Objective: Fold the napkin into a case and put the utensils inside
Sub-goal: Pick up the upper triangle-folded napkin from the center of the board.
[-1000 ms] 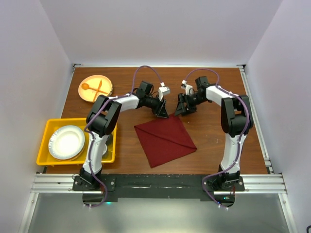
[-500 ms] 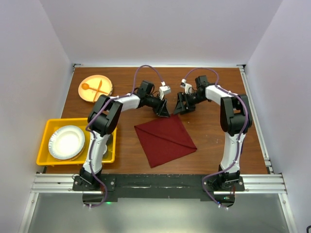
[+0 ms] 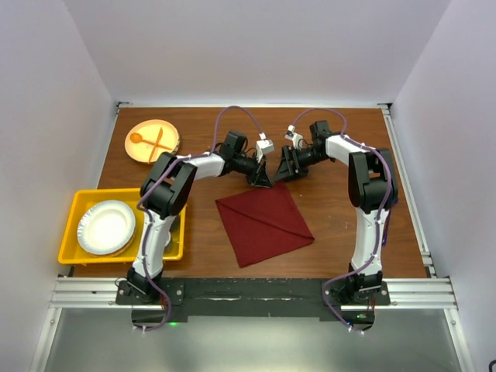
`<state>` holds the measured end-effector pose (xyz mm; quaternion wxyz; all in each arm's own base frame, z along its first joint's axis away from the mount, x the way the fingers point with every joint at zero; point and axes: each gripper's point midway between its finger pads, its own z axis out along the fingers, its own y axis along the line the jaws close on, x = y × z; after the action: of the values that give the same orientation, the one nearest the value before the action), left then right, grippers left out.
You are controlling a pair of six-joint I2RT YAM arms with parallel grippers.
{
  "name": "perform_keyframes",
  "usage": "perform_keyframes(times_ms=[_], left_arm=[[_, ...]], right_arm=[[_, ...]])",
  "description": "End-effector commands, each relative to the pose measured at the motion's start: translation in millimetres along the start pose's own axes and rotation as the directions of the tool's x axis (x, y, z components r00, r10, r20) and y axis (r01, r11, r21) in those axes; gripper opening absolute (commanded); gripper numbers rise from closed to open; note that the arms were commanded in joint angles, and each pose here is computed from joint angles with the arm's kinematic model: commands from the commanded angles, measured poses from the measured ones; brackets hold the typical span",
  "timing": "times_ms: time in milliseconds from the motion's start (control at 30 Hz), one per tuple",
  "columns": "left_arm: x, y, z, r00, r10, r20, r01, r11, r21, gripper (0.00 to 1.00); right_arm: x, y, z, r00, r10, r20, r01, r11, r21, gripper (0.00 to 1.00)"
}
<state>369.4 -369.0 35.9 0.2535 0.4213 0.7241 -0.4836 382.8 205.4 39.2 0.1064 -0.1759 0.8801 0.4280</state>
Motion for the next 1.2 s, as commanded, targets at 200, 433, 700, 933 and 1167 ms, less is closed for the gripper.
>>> perform_keyframes(times_ms=[200, 433, 700, 933, 1167], left_arm=[[-44, -29, -16, 0.985, 0.137, 0.106, -0.141, 0.990, 0.025, 0.00], [-38, -28, -15, 0.987, 0.135, 0.090, -0.138, 0.990, 0.024, 0.00], [-37, -28, -15, 0.986, 0.141, 0.088, -0.143, 0.989, 0.025, 0.00], [-35, -34, -31, 0.987, 0.140, 0.072, -0.142, 0.990, 0.017, 0.46], [-1, -7, -102, 0.982, 0.187, -0.036, -0.189, 0.981, -0.048, 0.67]], right_arm=[[23, -15, 15, 0.998, -0.006, -0.065, 0.004, 1.000, -0.031, 0.67], [24, -1, 12, 0.998, -0.013, -0.069, 0.006, 0.995, -0.099, 0.57], [27, 2, 7, 0.994, -0.054, -0.090, 0.044, 0.993, -0.105, 0.33], [22, 10, -1, 0.991, -0.108, -0.078, 0.099, 0.989, -0.113, 0.00], [22, 27, -14, 0.975, -0.216, -0.056, 0.208, 0.970, -0.122, 0.00]])
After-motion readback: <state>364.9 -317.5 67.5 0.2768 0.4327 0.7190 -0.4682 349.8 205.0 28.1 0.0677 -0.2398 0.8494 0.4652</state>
